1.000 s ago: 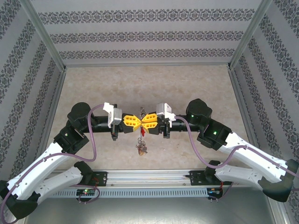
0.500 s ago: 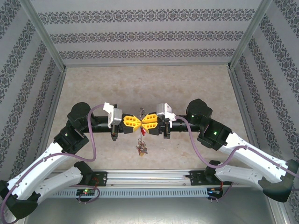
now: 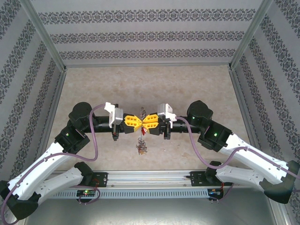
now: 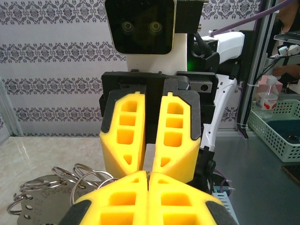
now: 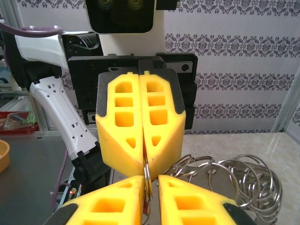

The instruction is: Put the keys on the keyring

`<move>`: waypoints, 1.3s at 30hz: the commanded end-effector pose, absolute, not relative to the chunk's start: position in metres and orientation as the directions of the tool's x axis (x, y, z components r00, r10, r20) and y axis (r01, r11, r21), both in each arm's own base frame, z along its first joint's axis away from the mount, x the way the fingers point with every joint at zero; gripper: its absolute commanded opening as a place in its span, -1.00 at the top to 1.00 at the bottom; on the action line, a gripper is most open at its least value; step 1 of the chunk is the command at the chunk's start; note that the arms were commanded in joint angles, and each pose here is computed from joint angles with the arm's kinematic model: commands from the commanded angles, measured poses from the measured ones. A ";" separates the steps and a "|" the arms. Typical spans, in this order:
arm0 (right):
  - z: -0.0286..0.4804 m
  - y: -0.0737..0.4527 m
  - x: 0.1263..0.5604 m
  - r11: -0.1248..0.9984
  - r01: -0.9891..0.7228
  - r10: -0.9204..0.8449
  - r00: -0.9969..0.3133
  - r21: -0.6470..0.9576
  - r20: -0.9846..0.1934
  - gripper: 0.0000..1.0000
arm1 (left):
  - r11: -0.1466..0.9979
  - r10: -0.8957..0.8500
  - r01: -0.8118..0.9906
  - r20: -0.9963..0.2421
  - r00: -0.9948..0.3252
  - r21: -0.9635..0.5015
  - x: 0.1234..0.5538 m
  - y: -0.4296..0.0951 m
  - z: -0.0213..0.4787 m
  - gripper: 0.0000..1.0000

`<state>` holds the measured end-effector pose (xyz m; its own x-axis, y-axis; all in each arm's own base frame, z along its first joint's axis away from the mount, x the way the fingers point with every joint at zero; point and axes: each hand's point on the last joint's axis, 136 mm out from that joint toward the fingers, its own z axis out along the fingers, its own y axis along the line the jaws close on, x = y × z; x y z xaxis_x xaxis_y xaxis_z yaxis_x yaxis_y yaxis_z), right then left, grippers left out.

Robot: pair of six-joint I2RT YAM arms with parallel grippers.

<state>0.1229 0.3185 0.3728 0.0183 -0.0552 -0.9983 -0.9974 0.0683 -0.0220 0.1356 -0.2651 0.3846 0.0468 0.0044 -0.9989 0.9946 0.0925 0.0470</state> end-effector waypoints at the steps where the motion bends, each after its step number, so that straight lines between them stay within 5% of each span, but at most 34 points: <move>1: 0.351 0.323 0.127 0.074 -0.997 -0.099 -0.030 0.023 -0.995 0.60 | 0.093 -0.069 0.988 -0.989 0.133 0.126 0.131 -0.262 0.417 1.00; 9: 0.347 0.321 0.132 0.083 -0.996 -0.089 -0.033 0.025 -0.996 0.81 | 0.079 -0.076 0.990 -0.990 0.121 0.115 0.133 -0.265 0.420 1.00; 11: 0.346 0.321 0.132 0.074 -0.997 -0.088 -0.034 0.028 -0.996 1.00 | 0.076 -0.077 0.991 -0.990 0.118 0.112 0.133 -0.266 0.421 1.00; 16: 0.350 0.314 0.136 0.103 -0.995 -0.080 -0.010 0.002 -0.997 1.00 | 0.095 -0.038 0.991 -0.995 0.097 0.093 0.138 -0.266 0.419 1.00; 23: 0.343 0.299 0.146 0.164 -0.986 -0.137 -0.012 -0.010 -0.991 1.00 | 0.238 0.294 0.965 -0.955 0.037 0.110 0.154 -0.248 0.376 0.33; 39: 0.337 0.291 0.139 0.138 -0.988 -0.236 0.032 -0.066 -0.971 1.00 | 0.170 0.474 0.980 -0.880 0.009 0.101 0.148 -0.259 0.349 0.39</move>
<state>0.1392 0.2921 0.3081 -0.0518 -0.2768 -0.9595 -0.9892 0.1461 0.0112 0.1540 -0.2575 0.3541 -0.0059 0.4510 -0.8925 0.9746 0.2024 0.0958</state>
